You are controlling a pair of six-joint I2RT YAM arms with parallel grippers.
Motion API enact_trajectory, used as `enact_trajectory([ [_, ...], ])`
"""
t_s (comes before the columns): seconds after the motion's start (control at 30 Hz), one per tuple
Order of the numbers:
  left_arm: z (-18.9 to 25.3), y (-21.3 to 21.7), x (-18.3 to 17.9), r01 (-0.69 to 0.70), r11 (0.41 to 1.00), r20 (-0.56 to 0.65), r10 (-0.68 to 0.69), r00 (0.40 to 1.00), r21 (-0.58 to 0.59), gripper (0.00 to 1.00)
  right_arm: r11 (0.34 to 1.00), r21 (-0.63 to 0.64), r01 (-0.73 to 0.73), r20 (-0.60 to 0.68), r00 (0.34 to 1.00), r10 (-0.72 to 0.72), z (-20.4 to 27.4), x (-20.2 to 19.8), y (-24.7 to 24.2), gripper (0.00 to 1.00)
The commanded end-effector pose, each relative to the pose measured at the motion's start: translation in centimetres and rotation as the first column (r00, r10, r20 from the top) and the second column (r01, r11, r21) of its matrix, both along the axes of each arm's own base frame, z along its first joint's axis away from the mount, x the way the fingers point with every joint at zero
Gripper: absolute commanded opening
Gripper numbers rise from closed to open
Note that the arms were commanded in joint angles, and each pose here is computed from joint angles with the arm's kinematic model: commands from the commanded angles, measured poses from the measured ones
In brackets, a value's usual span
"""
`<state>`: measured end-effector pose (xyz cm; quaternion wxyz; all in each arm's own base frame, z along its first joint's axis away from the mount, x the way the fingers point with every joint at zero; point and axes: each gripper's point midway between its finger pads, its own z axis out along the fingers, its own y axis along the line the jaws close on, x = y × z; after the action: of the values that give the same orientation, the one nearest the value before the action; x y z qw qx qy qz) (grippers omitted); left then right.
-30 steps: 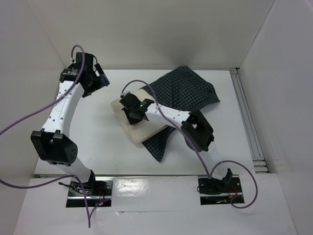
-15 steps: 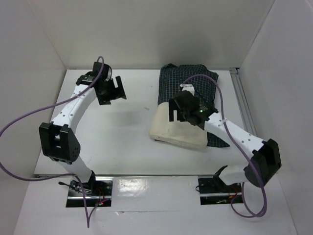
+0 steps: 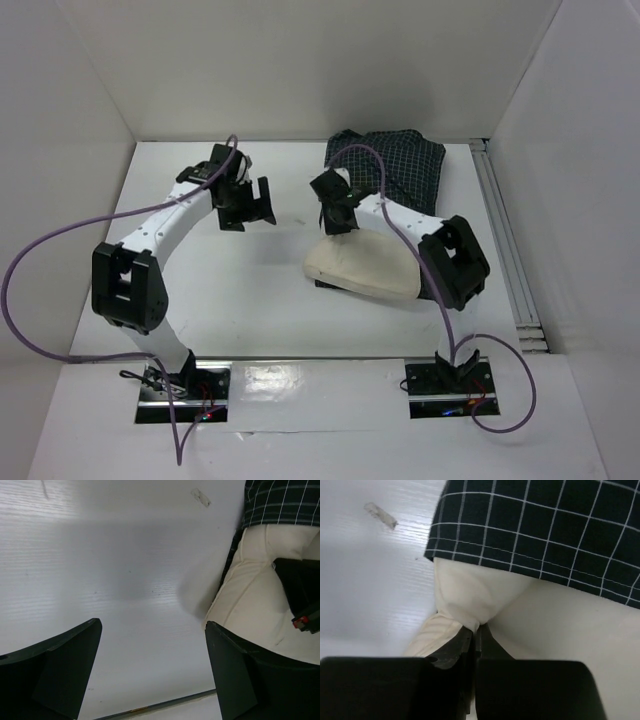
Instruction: Put the pillow into the pillowcase
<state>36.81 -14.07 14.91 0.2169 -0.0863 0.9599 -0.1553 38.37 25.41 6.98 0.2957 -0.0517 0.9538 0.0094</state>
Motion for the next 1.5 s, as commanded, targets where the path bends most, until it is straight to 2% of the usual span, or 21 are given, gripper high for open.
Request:
enact_trajectory([
  [0.0,0.7,-3.0,-1.8,0.177,0.978,0.029,-0.175,0.984,-0.109,0.99,0.988,0.125,-0.095,0.054,0.995,0.089,4.4,-0.9,-0.2,0.00],
  [0.07,-0.4,-4.9,-2.8,0.258,0.946,0.039,-0.255,0.966,-0.195,0.99,0.959,0.231,-0.166,0.080,0.985,0.152,6.9,-1.9,-0.8,0.00],
  [0.1,-0.5,-6.4,-3.7,0.307,0.920,0.046,-0.305,0.951,-0.243,0.99,0.956,0.252,-0.148,0.076,0.988,0.133,6.8,-2.1,-3.0,0.00],
  [0.13,-0.2,-8.0,-4.7,0.341,0.882,0.049,-0.345,0.937,-0.324,0.99,0.944,0.280,-0.177,0.131,0.981,0.146,9.3,-2.4,-4.0,0.00],
  [0.27,-1.4,-12.6,-7.1,0.433,0.799,0.076,-0.444,0.893,-0.417,0.99,0.910,0.348,-0.226,0.136,0.972,0.190,11.5,-3.9,-5.8,0.00],
  [0.3,-1.0,-13.7,-7.0,0.465,0.776,0.121,-0.461,0.879,-0.425,0.99,0.904,0.353,-0.241,0.119,0.970,0.212,11.0,-4.4,-5.7,0.00],
  [0.43,-2.0,-17.6,-9.1,0.511,0.732,0.142,-0.507,0.850,-0.450,0.99,0.876,0.407,-0.259,0.114,0.966,0.233,11.2,-5.2,-5.8,0.00],
  [0.53,-2.5,-19.0,-9.7,0.500,0.735,0.147,-0.492,0.858,-0.458,0.99,0.858,0.431,-0.279,0.138,0.960,0.244,12.1,-5.3,-5.7,0.00],
  [0.6,-2.7,-19.4,-8.9,0.500,0.759,0.181,-0.470,0.864,-0.417,0.99,0.849,0.445,-0.283,0.136,0.959,0.248,12.3,-5.4,-5.7,0.00],
  [0.67,-3.5,-19.4,-8.3,0.478,0.796,0.177,-0.445,0.878,-0.371,0.99,0.841,0.461,-0.284,0.144,0.959,0.245,12.7,-5.3,-6.1,0.00],
  [0.77,-5.0,-19.5,-8.2,0.471,0.820,0.163,-0.442,0.882,-0.325,0.98,0.841,0.461,-0.283,0.138,0.959,0.247,12.6,-5.3,-6.4,0.00],
  [0.9,-5.0,-20.4,-7.9,0.480,0.804,0.202,-0.436,0.877,-0.350,0.92,0.831,0.474,-0.291,0.146,0.957,0.251,13.1,-5.5,-6.4,0.00],
  [1.07,-6.1,-21.1,-7.7,0.452,0.814,0.203,-0.405,0.892,-0.365,0.88,0.809,0.501,-0.307,0.150,0.951,0.269,13.2,-5.7,-5.8,0.00],
  [1.17,-6.0,-21.6,-7.7,0.443,0.800,0.210,-0.391,0.896,-0.404,0.78,0.798,0.519,-0.307,0.154,0.952,0.266,13.5,-5.6,-5.8,0.00],
  [1.2,-5.3,-22.2,-7.7,0.461,0.776,0.233,-0.398,0.887,-0.430,0.73,0.792,0.524,-0.311,0.154,0.950,0.272,13.5,-5.7,-5.7,0.00],
  [1.23,-4.9,-22.5,-7.8,0.453,0.768,0.230,-0.391,0.891,-0.453,0.52,0.792,0.524,-0.311,0.154,0.950,0.272,13.5,-5.7,-5.7,0.00],
  [1.3,-4.9,-22.6,-8.2,0.449,0.755,0.216,-0.395,0.893,-0.478,0.06,0.801,0.518,-0.301,0.145,0.953,0.265,13.1,-5.5,-5.8,0.00],
  [1.33,-4.4,-22.7,-8.3,0.442,0.738,0.206,-0.393,0.896,-0.510,0.00,0.802,0.519,-0.296,0.136,0.955,0.265,13.0,-5.7,-5.9,0.00],
  [1.4,-4.2,-22.2,-8.6,0.434,0.715,0.202,-0.390,0.898,-0.549,0.00,0.827,0.494,-0.269,0.125,0.963,0.239,12.6,-5.4,-6.5,0.00],
  [1.47,-2.3,-21.7,-9.1,0.443,0.672,0.239,-0.378,0.894,-0.593,0.00,0.845,0.451,-0.286,0.131,0.958,0.254,12.7,-5.6,-6.3,0.00],
])
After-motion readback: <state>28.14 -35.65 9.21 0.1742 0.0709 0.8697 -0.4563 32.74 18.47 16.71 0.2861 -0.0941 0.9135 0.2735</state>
